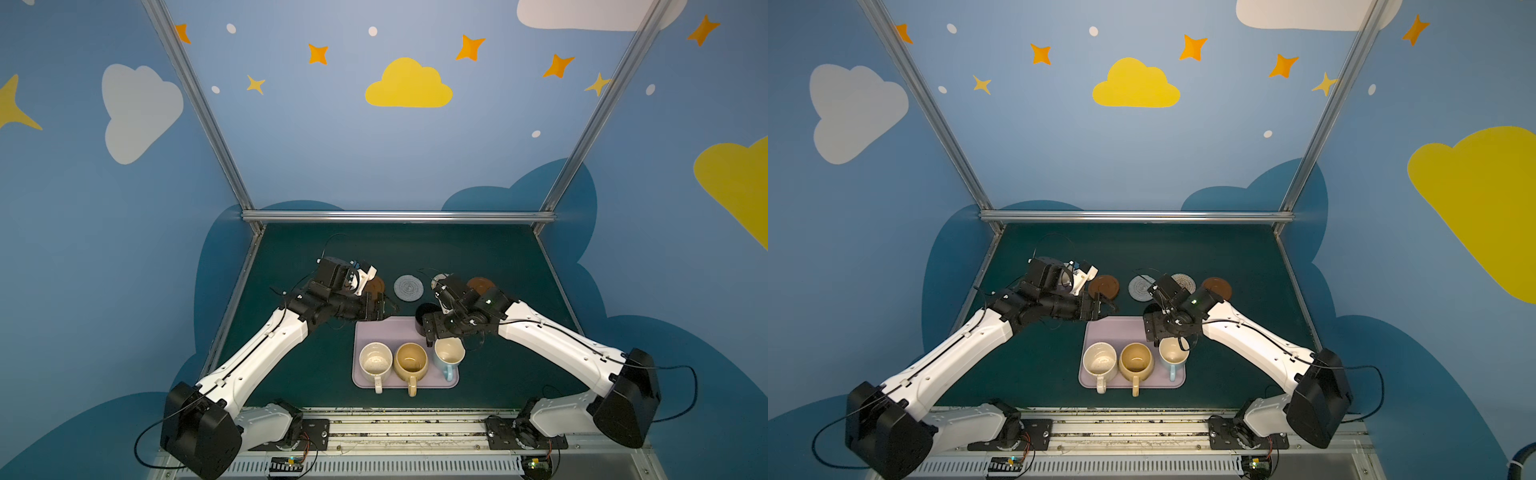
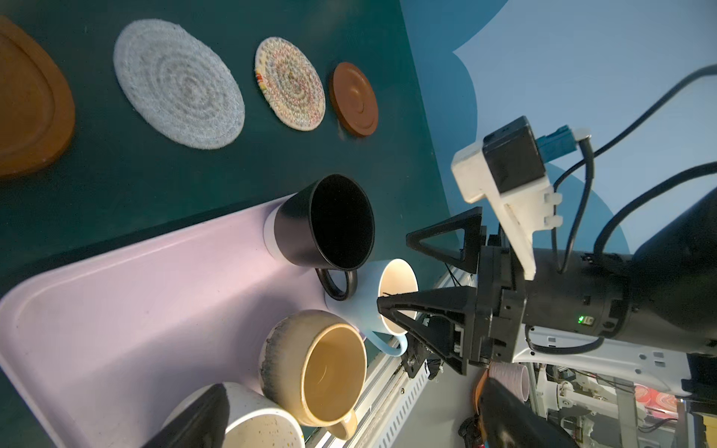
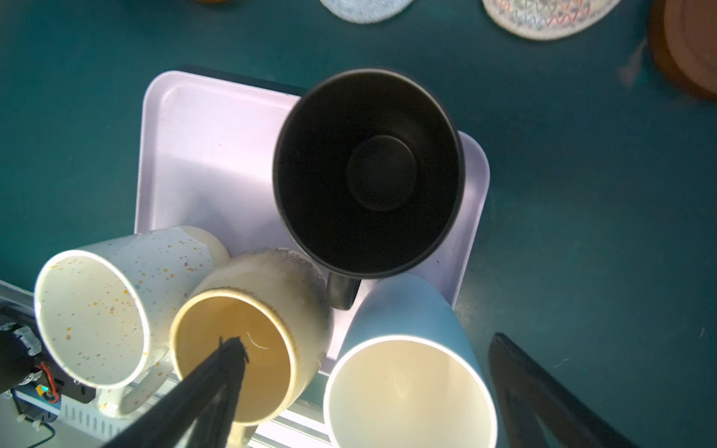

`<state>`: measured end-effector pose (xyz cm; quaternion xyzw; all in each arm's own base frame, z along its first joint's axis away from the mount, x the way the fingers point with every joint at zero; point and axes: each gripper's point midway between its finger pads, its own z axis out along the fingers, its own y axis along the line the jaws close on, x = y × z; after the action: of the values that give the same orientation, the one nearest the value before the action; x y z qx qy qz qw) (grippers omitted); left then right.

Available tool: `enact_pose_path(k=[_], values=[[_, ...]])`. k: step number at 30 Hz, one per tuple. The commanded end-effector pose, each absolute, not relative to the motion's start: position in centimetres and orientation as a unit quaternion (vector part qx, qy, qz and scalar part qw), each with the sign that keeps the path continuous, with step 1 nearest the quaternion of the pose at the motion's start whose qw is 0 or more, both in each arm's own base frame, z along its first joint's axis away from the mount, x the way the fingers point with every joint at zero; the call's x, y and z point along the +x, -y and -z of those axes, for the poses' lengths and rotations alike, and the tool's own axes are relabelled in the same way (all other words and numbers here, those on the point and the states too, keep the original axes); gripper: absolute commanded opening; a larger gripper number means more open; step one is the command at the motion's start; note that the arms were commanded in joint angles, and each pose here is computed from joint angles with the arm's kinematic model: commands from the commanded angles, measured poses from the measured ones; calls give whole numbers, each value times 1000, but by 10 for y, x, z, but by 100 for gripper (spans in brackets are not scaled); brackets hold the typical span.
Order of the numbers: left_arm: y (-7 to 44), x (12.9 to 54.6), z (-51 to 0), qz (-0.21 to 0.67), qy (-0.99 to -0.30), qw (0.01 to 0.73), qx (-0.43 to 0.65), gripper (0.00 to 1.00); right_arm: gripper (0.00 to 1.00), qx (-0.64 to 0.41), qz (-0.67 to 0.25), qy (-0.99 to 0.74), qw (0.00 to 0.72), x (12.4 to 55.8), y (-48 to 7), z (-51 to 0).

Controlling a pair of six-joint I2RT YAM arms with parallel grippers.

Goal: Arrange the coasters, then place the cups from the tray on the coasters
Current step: 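Lower the open right gripper over the black mug on the tray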

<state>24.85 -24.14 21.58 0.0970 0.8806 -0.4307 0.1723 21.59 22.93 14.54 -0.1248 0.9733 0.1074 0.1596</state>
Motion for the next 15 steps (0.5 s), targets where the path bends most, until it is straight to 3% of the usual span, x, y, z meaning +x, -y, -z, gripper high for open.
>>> enact_pose_path(k=[1,15], values=[[247,245,-219,446,-873,170,103,100,96,-118,-115,-972,164,219,-234,-142],[252,241,-204,449,-875,151,98,100,76,-124,-88,-978,146,229,-241,-106]])
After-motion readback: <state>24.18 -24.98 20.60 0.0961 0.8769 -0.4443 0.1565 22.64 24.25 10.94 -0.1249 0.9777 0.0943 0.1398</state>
